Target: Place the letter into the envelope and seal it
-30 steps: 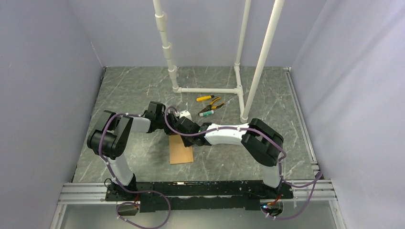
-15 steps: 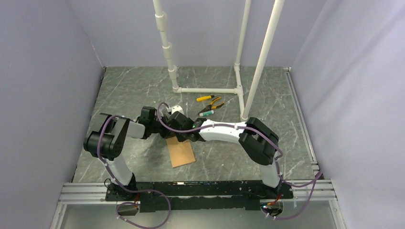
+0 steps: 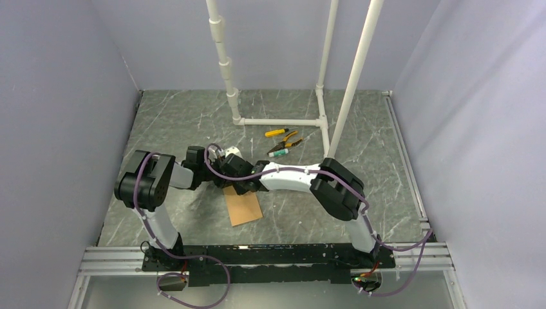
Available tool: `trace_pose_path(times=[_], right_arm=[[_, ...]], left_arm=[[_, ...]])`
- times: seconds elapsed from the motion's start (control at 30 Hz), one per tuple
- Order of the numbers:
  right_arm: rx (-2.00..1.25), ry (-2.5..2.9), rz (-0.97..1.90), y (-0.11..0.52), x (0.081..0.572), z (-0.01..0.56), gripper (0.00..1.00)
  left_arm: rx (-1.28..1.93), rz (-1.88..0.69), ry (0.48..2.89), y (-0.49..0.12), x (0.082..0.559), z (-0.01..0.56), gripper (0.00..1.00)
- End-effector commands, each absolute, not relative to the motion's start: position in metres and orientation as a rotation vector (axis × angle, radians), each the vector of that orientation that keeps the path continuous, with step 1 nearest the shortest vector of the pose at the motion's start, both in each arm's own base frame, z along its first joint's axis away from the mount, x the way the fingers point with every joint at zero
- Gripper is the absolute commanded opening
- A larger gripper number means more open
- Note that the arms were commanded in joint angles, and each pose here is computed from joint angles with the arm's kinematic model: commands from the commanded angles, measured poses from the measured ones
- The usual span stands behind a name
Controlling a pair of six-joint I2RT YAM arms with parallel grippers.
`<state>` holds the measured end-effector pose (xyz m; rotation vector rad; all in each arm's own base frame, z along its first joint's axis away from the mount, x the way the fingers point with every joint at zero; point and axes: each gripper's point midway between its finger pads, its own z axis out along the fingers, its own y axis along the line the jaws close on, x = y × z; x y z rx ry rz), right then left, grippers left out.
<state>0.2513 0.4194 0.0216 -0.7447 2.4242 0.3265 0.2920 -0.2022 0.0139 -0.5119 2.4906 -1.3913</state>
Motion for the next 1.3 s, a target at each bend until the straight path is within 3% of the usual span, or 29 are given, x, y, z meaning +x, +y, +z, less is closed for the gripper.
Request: trace_pose_path(times=[0.0,0.4,0.93,1.27], right_arm=[[-0.786,2.483,0.308,0.416,0.239,0.007,0.13],[-0.872,2.616,0.352,0.396,0.19,-0.001,0.15],[-0.729,2.691,0.305,0.378,0.19,-0.01,0.13],[-0.776,2.737,0.312,0.356,0.17,-0.011,0.03]], left_arm=[[-0.695,-1.155,2.656,-0.176,0.263,-0.043,0.02],[-0.701,-1.119,2.656,-0.172,0.27,-0.042,0.02],[-0.683,-1.115,2.659,-0.171,0.27,-0.043,0.03],[-0.678,-1.099,2.664,-0.169,0.272,-0.043,0.02]])
